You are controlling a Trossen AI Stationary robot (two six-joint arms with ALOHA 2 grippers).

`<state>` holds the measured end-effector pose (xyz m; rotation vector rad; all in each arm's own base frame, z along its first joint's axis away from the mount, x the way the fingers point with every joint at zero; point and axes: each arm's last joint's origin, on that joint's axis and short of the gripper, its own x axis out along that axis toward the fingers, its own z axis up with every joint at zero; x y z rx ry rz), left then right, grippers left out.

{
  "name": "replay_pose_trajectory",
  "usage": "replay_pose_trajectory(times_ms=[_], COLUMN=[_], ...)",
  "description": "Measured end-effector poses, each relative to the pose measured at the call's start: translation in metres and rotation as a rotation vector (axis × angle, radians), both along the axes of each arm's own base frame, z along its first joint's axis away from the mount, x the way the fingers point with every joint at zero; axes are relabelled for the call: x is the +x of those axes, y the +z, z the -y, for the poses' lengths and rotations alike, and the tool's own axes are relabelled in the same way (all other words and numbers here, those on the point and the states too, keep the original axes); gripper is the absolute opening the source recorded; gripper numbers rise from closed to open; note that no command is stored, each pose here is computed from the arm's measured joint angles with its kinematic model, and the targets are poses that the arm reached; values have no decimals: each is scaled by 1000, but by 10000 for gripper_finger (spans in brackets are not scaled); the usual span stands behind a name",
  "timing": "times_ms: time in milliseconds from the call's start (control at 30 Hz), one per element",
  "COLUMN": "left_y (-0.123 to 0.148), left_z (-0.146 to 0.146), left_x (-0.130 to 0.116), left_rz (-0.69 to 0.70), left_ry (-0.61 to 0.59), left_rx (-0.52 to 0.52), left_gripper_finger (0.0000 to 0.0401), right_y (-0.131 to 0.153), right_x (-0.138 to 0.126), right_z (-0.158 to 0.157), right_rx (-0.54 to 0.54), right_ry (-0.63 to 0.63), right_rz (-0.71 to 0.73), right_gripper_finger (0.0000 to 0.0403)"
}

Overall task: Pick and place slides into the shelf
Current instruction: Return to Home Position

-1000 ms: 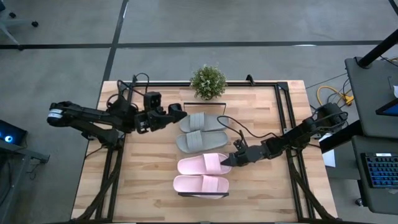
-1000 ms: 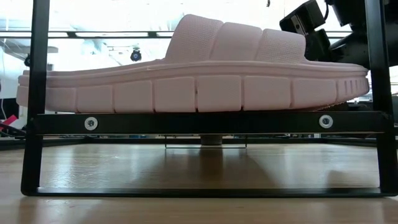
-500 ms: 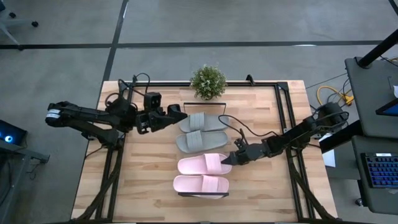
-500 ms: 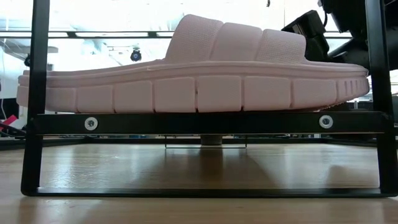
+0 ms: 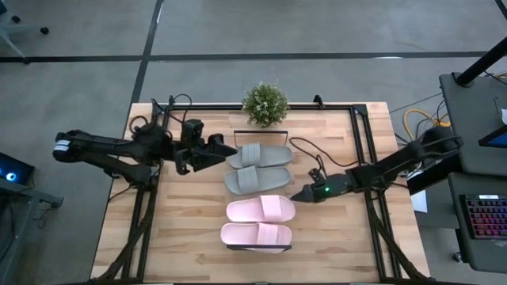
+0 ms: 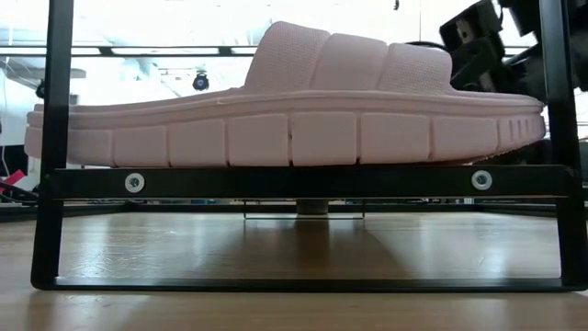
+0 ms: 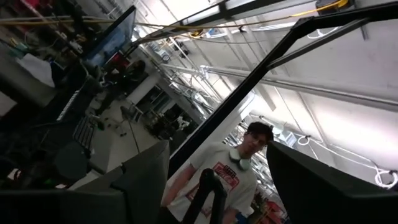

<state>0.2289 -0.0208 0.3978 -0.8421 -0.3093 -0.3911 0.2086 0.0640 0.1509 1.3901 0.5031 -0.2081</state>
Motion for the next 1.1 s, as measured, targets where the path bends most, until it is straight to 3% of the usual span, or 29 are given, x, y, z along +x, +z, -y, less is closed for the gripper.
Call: replay_pose_trajectory(times_ms=[200, 433, 867, 1100], left_y=[2, -4, -1, 7], left_z=[-1, -6, -12, -13], left_x=[-15, -35, -57, -61], left_rz=[-49, -213, -261, -313], left_ry=[31, 150, 315, 336], left_rx=[62, 102, 187, 240], left_gripper_finger=[254, 254, 252, 200], right_y=[23, 69, 166, 209], right_x=[-17, -31, -55, -63], right_z=[8, 18, 32, 34], right_rx=[-90, -281, -571, -702], right_ry=[-27, -151, -197, -202], right_rz=[35, 278, 611, 685], right_gripper_finger=[258, 251, 194, 140])
